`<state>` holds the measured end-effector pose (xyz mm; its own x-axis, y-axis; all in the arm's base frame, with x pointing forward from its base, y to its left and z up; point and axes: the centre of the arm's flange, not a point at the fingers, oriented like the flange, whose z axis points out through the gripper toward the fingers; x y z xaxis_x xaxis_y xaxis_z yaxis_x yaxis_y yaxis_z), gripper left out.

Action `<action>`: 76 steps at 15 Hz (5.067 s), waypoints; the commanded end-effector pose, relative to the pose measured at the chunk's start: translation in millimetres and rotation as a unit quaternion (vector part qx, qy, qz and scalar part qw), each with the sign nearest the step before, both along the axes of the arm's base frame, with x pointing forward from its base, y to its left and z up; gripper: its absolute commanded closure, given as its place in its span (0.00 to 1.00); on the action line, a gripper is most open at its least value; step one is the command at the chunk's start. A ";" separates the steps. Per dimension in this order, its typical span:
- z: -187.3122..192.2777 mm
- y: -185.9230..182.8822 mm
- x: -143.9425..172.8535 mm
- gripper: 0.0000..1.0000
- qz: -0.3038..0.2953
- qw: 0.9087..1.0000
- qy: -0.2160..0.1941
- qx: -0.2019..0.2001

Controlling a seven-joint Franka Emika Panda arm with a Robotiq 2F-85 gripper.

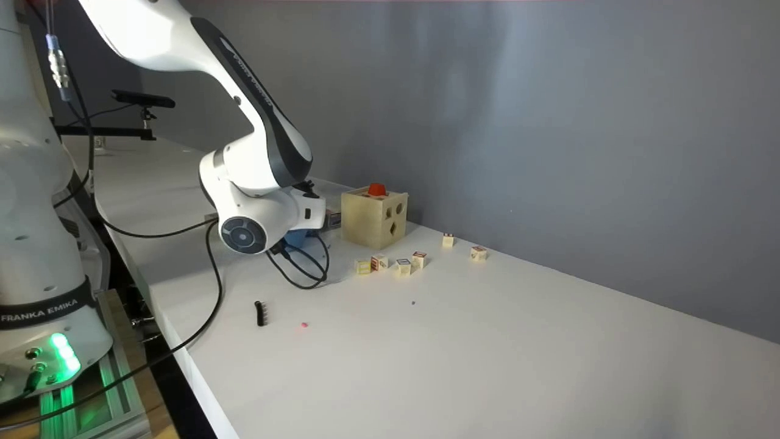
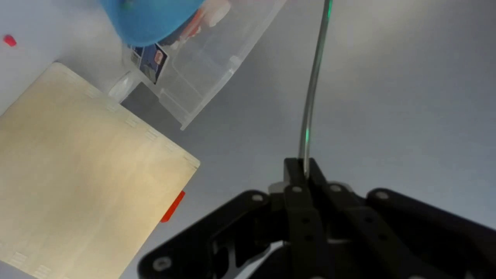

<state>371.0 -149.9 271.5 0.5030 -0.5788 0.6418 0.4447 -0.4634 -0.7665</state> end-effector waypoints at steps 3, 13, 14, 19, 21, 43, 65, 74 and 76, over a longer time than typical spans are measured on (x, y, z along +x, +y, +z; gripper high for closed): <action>47.6 42.0 -0.5 0.99 0.037 0.995 -0.064 -0.063; 85.3 88.0 -9.3 0.99 0.080 0.950 -0.213 -0.212; 88.2 83.8 -9.0 0.99 0.072 0.953 -0.206 -0.210; 88.9 47.5 -15.5 0.99 0.025 0.960 -0.156 -0.232; 86.3 32.7 -20.9 0.99 0.006 0.957 -0.150 -0.247; 13.1 10.4 -17.1 0.99 -0.036 0.972 0.054 -0.225; -17.7 -8.8 -20.2 0.99 -0.054 0.992 0.077 -0.080; -11.1 -17.5 -25.4 0.99 -0.056 0.996 0.045 -0.045; -8.6 -21.0 -27.1 0.99 -0.058 0.997 0.039 -0.041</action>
<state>345.4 -162.9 259.3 0.5051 -0.5523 0.6632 0.3124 -0.5994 -0.7370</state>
